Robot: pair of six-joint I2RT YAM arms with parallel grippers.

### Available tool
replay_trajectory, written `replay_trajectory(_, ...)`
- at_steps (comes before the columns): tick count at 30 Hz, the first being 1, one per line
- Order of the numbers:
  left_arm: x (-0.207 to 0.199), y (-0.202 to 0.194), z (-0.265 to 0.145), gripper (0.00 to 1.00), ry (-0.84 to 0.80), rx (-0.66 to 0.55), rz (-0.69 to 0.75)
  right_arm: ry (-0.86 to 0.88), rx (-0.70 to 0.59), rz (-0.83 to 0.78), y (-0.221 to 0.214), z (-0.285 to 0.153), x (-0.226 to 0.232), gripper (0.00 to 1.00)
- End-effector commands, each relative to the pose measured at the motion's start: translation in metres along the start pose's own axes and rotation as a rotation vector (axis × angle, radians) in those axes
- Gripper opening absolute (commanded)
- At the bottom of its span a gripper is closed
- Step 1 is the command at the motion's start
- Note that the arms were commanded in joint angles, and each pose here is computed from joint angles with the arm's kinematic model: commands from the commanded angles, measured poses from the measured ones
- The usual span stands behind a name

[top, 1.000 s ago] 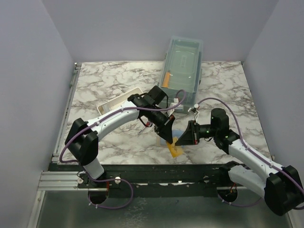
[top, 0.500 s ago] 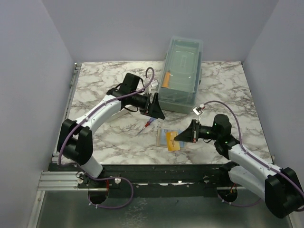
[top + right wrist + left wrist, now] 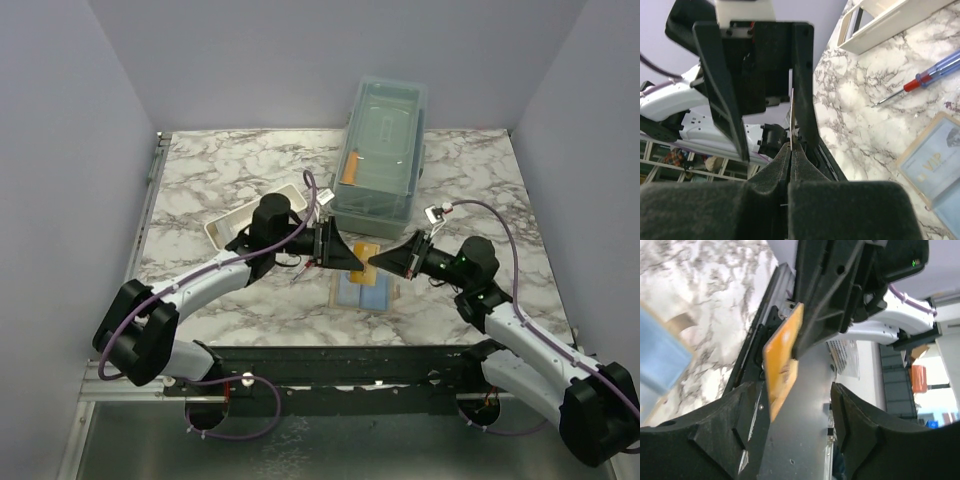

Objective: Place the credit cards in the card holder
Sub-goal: Insert the credit card into the card holder.

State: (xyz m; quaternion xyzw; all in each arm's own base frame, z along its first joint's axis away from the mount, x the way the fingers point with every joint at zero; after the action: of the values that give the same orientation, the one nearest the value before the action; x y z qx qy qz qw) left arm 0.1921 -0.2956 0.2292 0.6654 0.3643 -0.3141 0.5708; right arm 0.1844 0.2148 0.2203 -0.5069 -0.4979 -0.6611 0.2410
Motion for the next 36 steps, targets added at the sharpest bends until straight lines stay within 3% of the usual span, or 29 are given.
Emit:
replay_trajectory(1,-0.037,0.009,0.013,0.60,-0.112,-0.084,0.115,0.049,-0.064,-0.041,0.017,0.004,0.021,0.00)
replay_trajectory(4,-0.034,0.008,0.015,0.43,-0.115,-0.086,0.098,0.065,-0.071,-0.036,0.016,0.002,0.022,0.00)
replay_trajectory(12,-0.030,0.003,0.015,0.14,-0.125,-0.093,0.081,0.058,-0.084,-0.031,0.013,-0.002,0.021,0.00)
replay_trajectory(14,-0.027,0.004,0.017,0.00,-0.112,-0.104,0.074,0.056,-0.061,-0.035,0.011,-0.001,0.019,0.00)
replay_trajectory(15,-0.025,0.004,0.017,0.00,-0.104,-0.109,0.073,0.045,-0.045,-0.037,0.009,0.000,0.017,0.02)
replay_trajectory(20,0.019,-0.008,0.018,0.00,0.082,-0.068,0.014,-0.231,-0.055,-0.010,0.007,-0.008,-0.024,0.35)
replay_trajectory(26,0.075,-0.031,0.012,0.00,0.374,0.078,-0.039,-0.492,-0.032,-0.003,-0.009,-0.030,-0.072,0.52)
replay_trajectory(29,0.089,-0.042,0.016,0.00,0.383,0.119,-0.073,-0.569,0.011,0.038,-0.020,-0.033,-0.096,0.51)
replay_trajectory(36,0.111,-0.057,0.028,0.00,0.363,0.113,-0.150,-0.591,0.079,0.092,-0.034,-0.024,-0.127,0.23)
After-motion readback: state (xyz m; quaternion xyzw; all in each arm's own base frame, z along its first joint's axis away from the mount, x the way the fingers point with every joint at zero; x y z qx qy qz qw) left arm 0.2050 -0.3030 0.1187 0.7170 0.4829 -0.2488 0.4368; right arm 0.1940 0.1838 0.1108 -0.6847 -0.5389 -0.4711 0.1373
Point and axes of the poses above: each gripper's point midway between its finger pads, its own z axis out along the fingers, its own x axis along the line the jaws close on, y = z × x, the point moved 3 cm from there along -z, back along the fingers, and after that the axes turned 7 degrees about z, right-handed, at the moved point
